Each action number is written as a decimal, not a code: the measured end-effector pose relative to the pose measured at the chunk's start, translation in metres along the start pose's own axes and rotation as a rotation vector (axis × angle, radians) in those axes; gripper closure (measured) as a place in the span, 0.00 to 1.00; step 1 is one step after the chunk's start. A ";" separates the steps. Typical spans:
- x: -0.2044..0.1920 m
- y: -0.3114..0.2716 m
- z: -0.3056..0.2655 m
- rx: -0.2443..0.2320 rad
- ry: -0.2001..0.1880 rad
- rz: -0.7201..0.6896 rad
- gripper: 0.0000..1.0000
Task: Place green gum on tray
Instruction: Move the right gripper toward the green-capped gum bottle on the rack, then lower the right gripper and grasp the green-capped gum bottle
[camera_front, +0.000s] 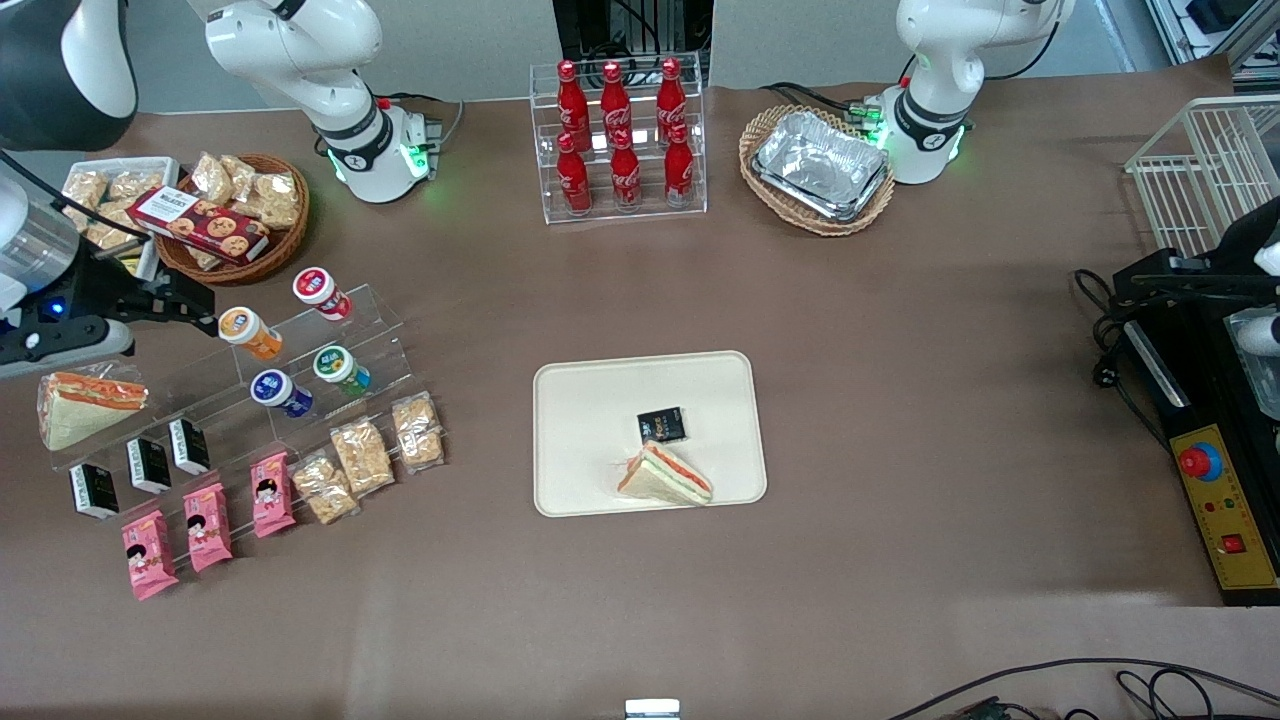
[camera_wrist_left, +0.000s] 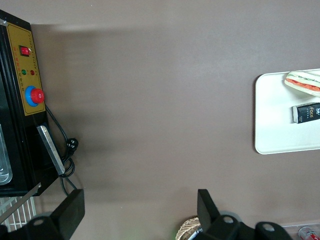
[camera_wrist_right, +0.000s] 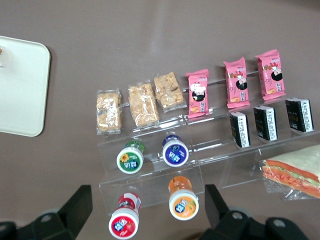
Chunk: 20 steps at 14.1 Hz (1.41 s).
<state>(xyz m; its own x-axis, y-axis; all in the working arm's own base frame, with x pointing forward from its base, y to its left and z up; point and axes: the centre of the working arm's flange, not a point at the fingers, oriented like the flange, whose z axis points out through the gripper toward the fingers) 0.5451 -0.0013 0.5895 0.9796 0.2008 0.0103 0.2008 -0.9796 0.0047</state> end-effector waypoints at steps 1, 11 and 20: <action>-0.001 0.001 -0.003 0.001 -0.003 0.002 0.00; -0.004 -0.061 0.017 -0.005 -0.067 0.098 0.00; -0.023 -0.064 0.115 -0.021 0.003 0.142 0.00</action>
<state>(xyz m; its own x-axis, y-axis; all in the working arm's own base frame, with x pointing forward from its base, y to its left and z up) 0.5115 0.0563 0.4740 0.9981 0.0598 0.0157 0.0594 -0.9979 0.0241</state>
